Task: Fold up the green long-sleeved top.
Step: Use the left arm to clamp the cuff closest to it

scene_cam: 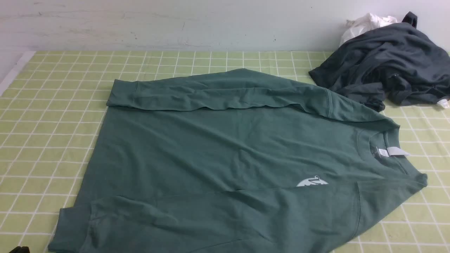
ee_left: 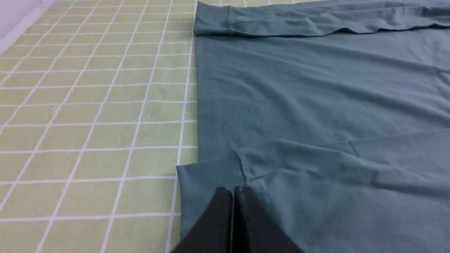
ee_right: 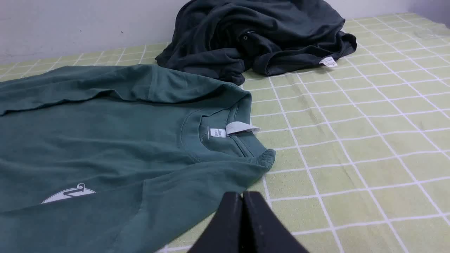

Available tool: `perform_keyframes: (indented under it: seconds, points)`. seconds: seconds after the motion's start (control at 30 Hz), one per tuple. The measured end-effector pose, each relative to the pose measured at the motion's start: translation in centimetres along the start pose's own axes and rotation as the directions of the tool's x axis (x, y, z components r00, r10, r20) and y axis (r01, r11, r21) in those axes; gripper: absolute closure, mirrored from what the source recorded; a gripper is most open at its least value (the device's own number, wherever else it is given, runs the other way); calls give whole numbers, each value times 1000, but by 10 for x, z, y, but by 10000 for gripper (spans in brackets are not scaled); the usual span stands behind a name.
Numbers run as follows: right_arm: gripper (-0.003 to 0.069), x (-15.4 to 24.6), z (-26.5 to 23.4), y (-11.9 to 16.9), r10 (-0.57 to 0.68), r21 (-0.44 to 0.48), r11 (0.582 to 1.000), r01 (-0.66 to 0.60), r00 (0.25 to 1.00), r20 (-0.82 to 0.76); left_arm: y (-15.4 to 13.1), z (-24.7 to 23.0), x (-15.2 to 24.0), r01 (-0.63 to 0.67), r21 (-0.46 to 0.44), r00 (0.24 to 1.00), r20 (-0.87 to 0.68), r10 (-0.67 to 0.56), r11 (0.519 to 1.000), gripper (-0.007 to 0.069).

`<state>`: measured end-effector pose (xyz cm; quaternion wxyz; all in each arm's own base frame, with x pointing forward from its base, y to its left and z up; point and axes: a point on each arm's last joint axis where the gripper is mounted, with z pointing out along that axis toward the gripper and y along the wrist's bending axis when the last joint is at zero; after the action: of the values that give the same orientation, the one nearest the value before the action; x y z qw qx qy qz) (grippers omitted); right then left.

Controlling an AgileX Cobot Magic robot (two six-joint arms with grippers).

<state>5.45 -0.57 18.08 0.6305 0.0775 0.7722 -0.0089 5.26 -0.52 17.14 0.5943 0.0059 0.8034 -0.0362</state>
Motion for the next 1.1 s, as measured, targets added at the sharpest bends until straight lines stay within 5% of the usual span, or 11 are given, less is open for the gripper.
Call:
perform_keyframes:
  seconds: [1.1]
  points:
    - [669,0,0,0,1,0,1000,-1,1000,0,1,0,0,-14,-9,1000,0,14,1000,629]
